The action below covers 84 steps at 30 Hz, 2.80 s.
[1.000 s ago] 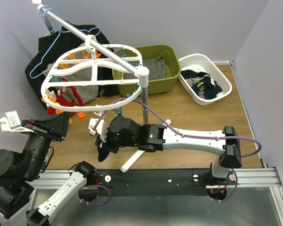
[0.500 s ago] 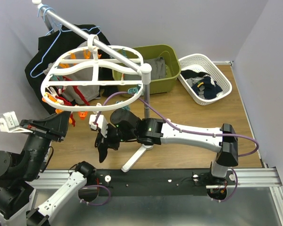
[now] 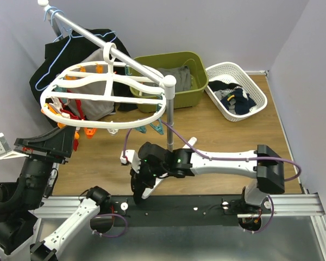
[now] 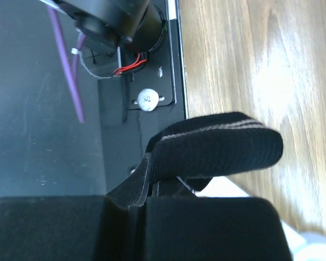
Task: Remove the socks clipped to the hanger
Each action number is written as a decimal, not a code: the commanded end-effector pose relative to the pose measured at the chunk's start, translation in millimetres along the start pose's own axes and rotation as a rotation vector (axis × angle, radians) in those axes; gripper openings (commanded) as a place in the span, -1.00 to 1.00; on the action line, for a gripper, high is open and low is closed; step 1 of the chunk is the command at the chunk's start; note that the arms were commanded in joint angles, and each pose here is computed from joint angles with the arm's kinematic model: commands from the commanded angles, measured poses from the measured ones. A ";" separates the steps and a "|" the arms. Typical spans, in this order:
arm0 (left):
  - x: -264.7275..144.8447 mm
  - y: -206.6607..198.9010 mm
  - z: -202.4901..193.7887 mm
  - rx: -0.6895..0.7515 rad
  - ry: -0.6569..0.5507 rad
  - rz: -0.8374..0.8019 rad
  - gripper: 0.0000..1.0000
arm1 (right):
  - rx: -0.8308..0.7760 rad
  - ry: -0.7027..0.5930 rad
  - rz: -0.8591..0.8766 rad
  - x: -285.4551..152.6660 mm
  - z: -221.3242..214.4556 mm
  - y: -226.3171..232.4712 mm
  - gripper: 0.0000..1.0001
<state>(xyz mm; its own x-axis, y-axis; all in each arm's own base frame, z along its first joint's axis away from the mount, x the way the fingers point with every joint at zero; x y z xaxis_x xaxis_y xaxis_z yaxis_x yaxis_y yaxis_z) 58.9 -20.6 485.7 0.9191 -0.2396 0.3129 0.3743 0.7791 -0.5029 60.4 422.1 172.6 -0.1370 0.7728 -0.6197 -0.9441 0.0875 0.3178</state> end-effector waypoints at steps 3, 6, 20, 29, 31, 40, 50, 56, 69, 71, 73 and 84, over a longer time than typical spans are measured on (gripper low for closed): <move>3.8 -8.7 12.5 0.004 -0.068 -0.051 -1.00 | 0.069 -0.066 -0.108 -44.4 -6.5 13.9 -0.99; 5.5 -8.8 12.8 0.010 -0.070 -0.051 -1.00 | 0.130 -0.109 -0.207 -66.9 -25.0 6.5 -0.99; 11.6 -7.7 2.7 0.006 -0.046 -0.053 -1.00 | 0.519 -0.340 -0.869 -159.7 -64.7 -81.9 -0.99; 6.8 -6.4 3.5 -0.003 -0.041 -0.045 -1.00 | 0.642 -0.484 -1.052 -234.5 -50.2 -159.4 -0.99; 7.4 -5.6 1.1 -0.003 -0.033 -0.042 -1.00 | 0.699 -0.510 -1.097 -257.6 -48.8 -180.9 -0.99; 9.6 -9.7 -8.8 -0.022 0.003 -0.082 -1.00 | 0.987 -0.548 -1.312 -335.2 -70.4 -291.6 -0.99; 11.1 -13.8 -17.8 -0.041 0.033 -0.123 -1.00 | 1.066 -0.628 -1.504 -424.8 -35.2 -408.4 -0.99; 12.2 -15.5 -23.5 -0.047 0.046 -0.147 -1.00 | 1.104 -0.548 -1.512 -428.0 -32.3 -467.0 -0.53; 6.4 -19.3 -26.8 -0.030 0.039 -0.213 -1.00 | 1.230 -0.351 -1.433 -384.8 -86.5 -441.3 0.57; 6.3 -19.0 -30.4 -0.039 0.042 -0.220 -1.00 | 1.229 -0.358 -1.419 -382.1 -86.8 -430.6 0.58; 7.6 -18.3 -34.0 -0.045 0.048 -0.220 -1.00 | 1.213 -0.348 -1.409 -373.5 -89.8 -408.5 0.59; 16.1 -13.3 -49.3 -0.065 0.073 -0.203 -1.00 | 1.208 -0.259 -1.320 -310.0 -129.1 -294.6 0.65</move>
<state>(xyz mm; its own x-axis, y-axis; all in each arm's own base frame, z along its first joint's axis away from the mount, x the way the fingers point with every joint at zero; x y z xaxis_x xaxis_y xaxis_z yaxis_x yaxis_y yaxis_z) 77.4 -59.8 454.0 0.8550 -0.4092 0.3186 0.5180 0.7032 -0.4870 386.3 66.8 198.4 0.6277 -0.1468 -0.7645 0.3623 0.9243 0.1199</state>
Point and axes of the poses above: each gripper's point midway between its finger pads, its own x axis out along the fingers, its own y axis along the line the jaws close on, z = x × y, the point moved 5 cm from there along -x, back along the fingers, and after that the axes turned 3 degrees about x, right-handed, at the moved point
